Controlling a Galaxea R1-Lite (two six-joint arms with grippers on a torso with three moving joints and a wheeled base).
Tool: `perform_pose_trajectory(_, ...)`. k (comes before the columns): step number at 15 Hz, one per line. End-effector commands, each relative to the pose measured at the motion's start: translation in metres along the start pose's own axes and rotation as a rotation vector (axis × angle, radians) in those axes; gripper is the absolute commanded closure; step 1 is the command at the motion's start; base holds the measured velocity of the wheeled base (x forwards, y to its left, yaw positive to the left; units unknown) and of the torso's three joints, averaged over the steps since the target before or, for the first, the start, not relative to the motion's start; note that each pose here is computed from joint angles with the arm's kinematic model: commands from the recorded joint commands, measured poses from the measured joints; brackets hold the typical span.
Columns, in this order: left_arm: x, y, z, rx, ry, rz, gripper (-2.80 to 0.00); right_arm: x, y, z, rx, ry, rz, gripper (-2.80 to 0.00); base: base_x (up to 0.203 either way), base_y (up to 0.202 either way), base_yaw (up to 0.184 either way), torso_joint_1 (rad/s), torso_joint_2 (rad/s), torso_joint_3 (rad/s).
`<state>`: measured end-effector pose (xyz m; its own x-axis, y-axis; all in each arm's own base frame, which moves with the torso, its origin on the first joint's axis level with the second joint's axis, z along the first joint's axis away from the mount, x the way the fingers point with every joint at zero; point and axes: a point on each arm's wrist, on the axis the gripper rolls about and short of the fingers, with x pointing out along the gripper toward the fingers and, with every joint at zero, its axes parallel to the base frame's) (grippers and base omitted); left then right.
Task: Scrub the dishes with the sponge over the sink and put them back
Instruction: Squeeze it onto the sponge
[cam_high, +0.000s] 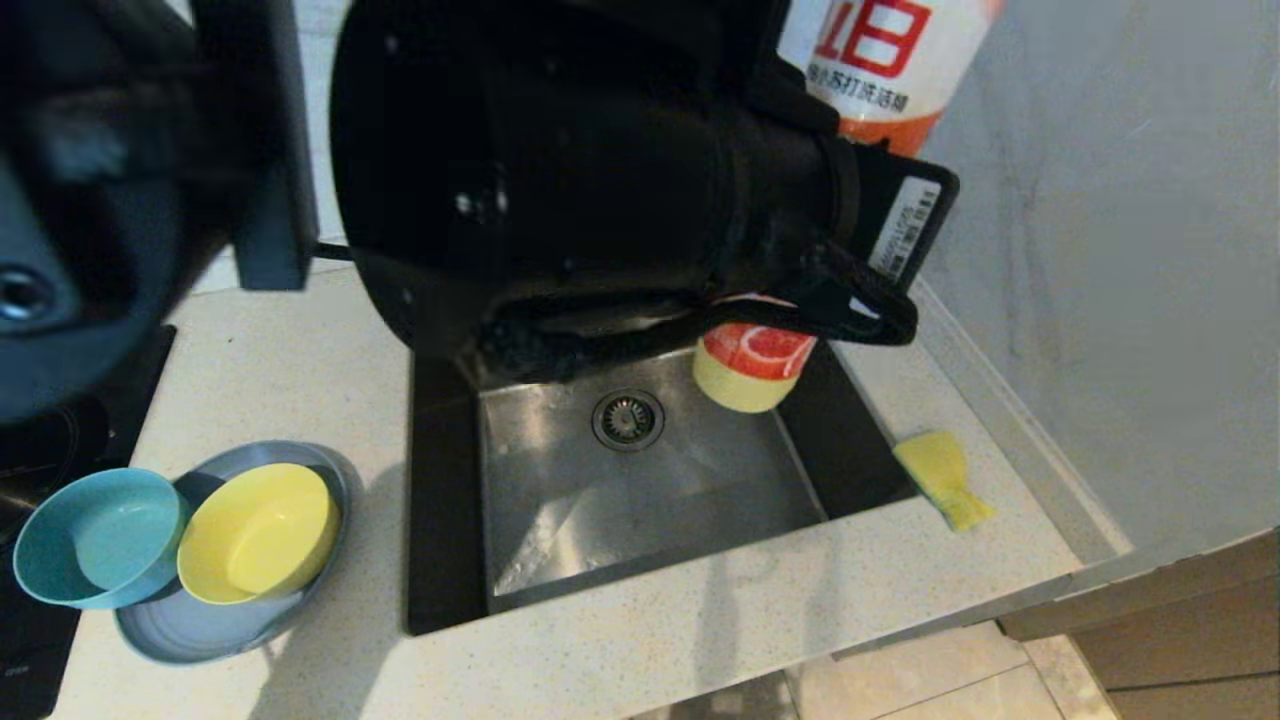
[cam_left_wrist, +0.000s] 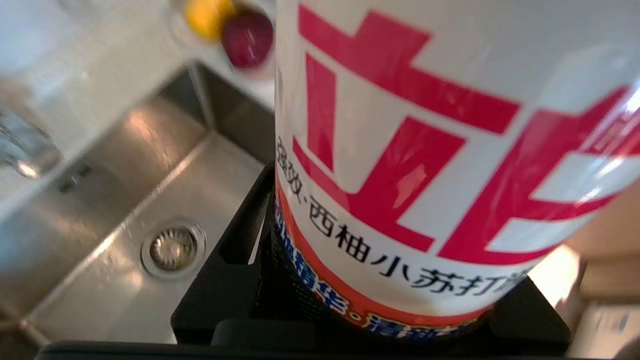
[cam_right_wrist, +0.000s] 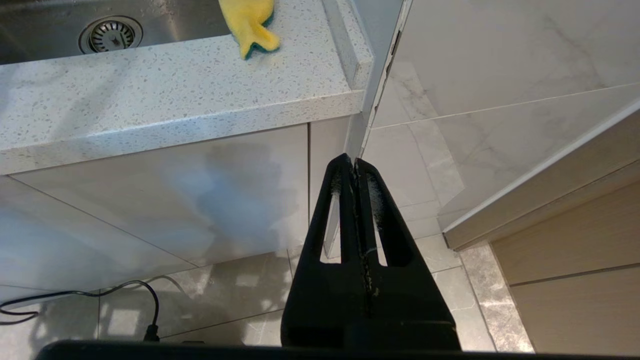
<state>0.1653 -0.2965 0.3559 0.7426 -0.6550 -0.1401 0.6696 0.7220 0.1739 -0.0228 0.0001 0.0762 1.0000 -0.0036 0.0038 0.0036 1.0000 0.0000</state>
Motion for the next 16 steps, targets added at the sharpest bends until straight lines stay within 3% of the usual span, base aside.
perform_pose_trajectory(1, 0.014, -0.016, -0.016, 0.028, 0.055, -0.018, 0.00, 0.000, 0.000, 0.000, 0.000, -0.001, 0.001, 0.00, 0.000, 0.000, 0.000, 0.000, 0.00, 0.000)
perform_pose_trajectory(5, 0.031, -0.034, -0.041, 0.099, 0.141, -0.029, 0.00, 0.000, 0.000, 0.000, 0.000, -0.001, 0.001, 0.00, 0.000, 0.000, 0.000, 0.000, 0.00, 0.000)
perform_pose_trajectory(16, 0.063, -0.075, -0.082, 0.324, 0.249, -0.061, 0.00, 0.000, 0.000, 0.000, 0.000, -0.001, 0.001, 0.00, 0.000, 0.000, 0.000, 0.000, 0.00, 0.000)
